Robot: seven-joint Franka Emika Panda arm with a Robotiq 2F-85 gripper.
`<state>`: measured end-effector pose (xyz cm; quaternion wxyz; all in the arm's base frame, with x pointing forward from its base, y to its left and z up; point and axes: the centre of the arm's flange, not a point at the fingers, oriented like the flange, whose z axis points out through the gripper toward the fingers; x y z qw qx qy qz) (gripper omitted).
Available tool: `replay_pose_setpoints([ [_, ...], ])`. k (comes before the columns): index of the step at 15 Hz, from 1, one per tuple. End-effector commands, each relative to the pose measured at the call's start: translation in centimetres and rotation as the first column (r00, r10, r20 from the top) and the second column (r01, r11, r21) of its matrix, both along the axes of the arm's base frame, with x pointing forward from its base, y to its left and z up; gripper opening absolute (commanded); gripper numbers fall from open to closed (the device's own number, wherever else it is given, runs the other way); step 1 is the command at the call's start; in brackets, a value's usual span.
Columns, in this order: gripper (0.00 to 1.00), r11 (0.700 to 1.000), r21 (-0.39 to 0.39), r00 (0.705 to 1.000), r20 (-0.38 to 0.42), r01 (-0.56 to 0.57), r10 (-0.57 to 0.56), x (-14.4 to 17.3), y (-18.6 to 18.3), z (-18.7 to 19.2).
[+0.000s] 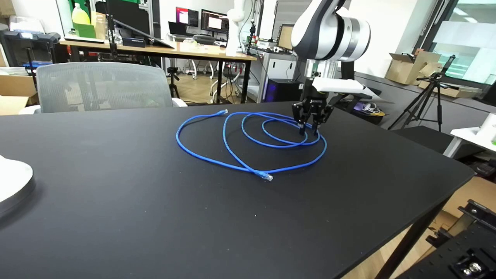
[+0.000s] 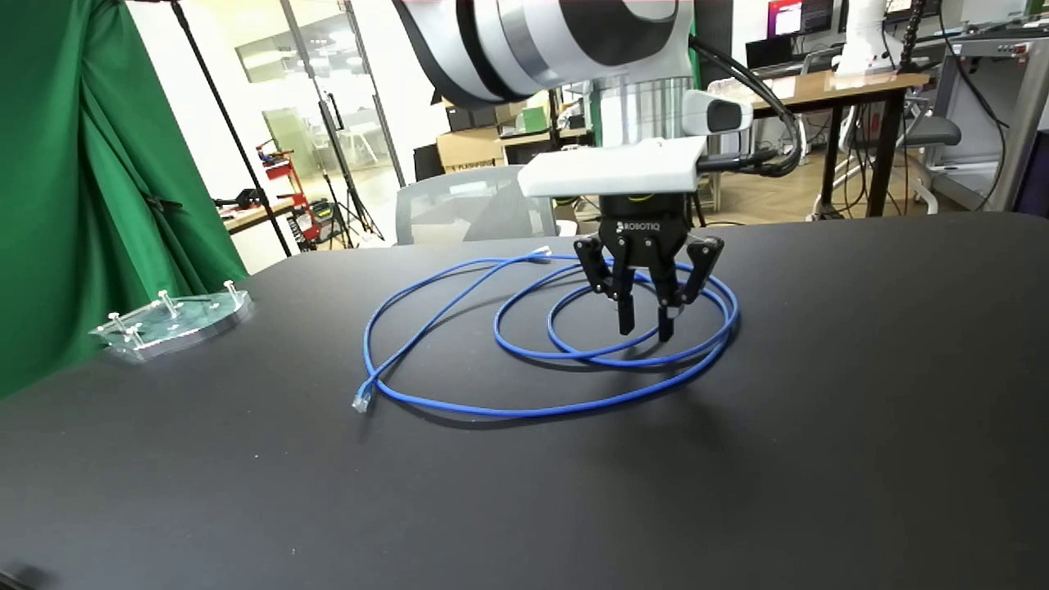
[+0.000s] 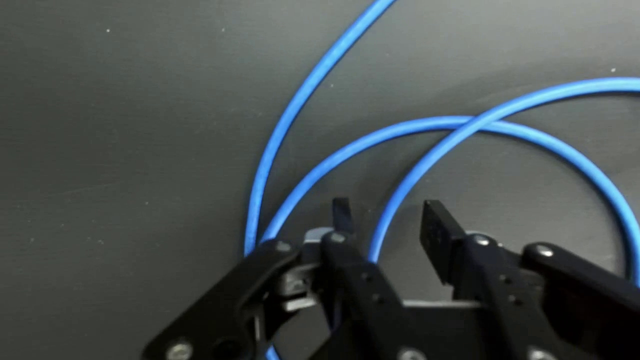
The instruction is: Move the cable to the left
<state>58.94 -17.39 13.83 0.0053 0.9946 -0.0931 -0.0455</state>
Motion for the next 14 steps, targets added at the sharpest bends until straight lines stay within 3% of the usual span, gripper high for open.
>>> replay_pose_setpoints([
  [1,0.11,1.0,0.007,1.0,-0.001,0.01,-0.01,0.65,-0.62,0.04],
  [4,0.0,1.0,0.007,1.0,-0.009,0.016,-0.016,0.5,-0.81,-0.13],
  [11,0.0,0.999,0.019,0.999,-0.019,0.036,-0.036,0.12,-1.28,-0.27],
  [13,0.26,0.999,0.018,0.999,-0.015,0.047,-0.047,0.1,-1.29,-0.03],
  [14,0.33,0.999,0.015,0.999,-0.011,0.052,-0.052,0.08,-1.31,0.08],
])
